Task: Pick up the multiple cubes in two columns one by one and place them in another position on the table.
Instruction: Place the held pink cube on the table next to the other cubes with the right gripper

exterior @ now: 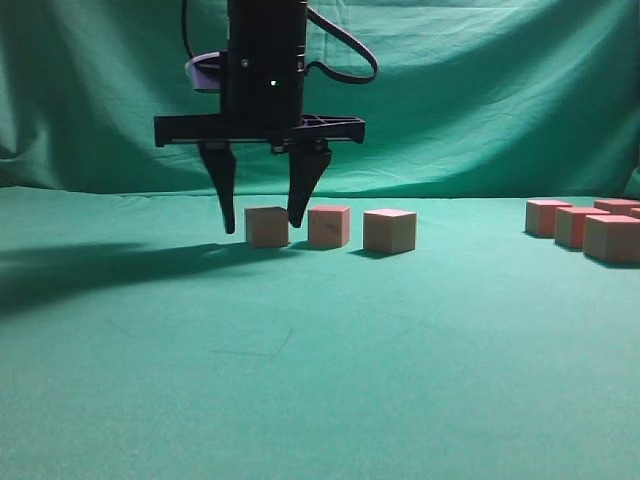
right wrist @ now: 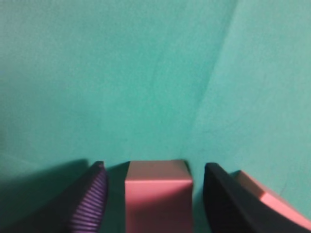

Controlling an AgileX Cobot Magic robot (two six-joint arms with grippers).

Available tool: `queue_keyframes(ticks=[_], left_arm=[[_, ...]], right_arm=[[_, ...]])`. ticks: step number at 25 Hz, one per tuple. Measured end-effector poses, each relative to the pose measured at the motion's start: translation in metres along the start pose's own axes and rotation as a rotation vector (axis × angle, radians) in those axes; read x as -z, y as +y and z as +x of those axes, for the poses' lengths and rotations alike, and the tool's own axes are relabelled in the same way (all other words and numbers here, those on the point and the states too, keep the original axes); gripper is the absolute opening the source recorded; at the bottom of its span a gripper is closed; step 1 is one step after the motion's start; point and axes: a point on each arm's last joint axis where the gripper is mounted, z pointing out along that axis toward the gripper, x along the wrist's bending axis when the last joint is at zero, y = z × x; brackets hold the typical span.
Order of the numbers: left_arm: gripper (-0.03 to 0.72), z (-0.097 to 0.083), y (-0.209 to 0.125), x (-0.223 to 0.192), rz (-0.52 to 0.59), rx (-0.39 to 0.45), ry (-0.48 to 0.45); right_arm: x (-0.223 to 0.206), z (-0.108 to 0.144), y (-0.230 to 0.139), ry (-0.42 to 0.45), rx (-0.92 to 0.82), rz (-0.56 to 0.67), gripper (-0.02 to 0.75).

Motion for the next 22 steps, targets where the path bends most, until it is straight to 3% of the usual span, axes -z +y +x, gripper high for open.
queue_keyframes(ticks=[6,8,11,15,22], left_arm=[[0.0,0.0,0.0,0.0,0.0,0.0,0.0],[0.0,0.0,0.0,0.0,0.0,0.0,0.0],[0.0,0.0,0.0,0.0,0.0,0.0,0.0],[0.0,0.0,0.0,0.0,0.0,0.0,0.0],[0.0,0.0,0.0,0.0,0.0,0.0,0.0]], right_arm=[[0.0,0.001,0.003,0.011,0.011,-0.028,0.393],[0.0,0.002,0.005,0.022,0.036,-0.057,0.433],[0.001,0.003,0.011,0.031,0.077,-0.12,0.419],[0.003,0.0,0.02,-0.018,0.129,-0.213,0.419],[0.059,-0.008,0.034,-0.056,0.105,-0.275,0.419]])
